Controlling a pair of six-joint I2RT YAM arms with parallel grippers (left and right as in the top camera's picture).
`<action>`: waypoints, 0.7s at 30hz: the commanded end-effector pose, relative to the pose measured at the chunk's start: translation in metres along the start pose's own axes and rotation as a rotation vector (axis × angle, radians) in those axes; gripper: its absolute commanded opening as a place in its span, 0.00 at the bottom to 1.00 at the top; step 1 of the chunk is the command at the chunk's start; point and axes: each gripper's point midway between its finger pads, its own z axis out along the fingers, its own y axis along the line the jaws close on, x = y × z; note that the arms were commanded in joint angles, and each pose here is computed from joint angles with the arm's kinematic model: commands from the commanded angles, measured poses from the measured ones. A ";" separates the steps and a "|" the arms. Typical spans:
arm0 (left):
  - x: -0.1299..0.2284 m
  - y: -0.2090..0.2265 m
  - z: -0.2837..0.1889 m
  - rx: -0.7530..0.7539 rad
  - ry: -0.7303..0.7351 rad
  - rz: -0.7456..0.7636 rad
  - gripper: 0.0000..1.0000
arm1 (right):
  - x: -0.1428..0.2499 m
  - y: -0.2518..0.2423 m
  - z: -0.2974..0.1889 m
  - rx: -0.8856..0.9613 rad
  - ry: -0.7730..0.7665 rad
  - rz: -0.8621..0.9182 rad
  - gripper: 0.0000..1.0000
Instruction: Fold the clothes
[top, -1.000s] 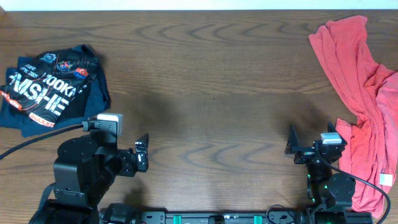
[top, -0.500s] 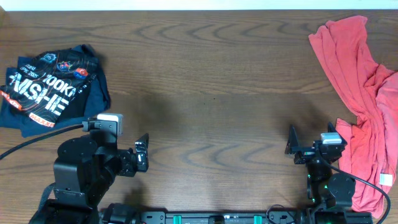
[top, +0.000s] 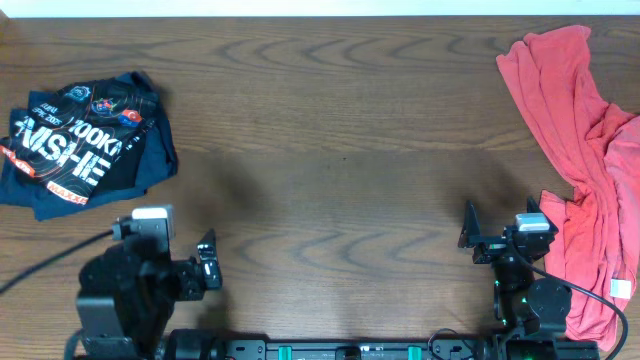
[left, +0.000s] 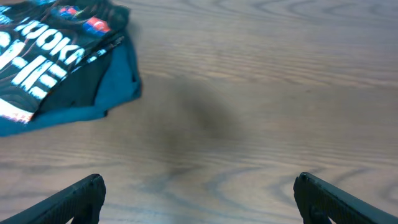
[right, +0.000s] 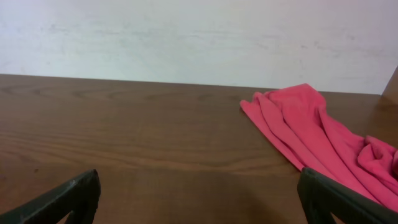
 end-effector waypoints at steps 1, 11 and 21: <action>0.025 0.011 0.016 -0.048 -0.003 0.010 0.98 | 0.000 -0.001 0.000 0.004 -0.001 -0.003 0.99; 0.042 0.016 0.081 -0.033 -0.304 0.007 0.98 | 0.000 -0.001 0.000 0.004 -0.001 -0.003 0.99; 0.009 0.020 0.101 -0.049 -0.657 0.056 0.98 | 0.000 -0.001 0.000 0.004 -0.001 -0.003 0.99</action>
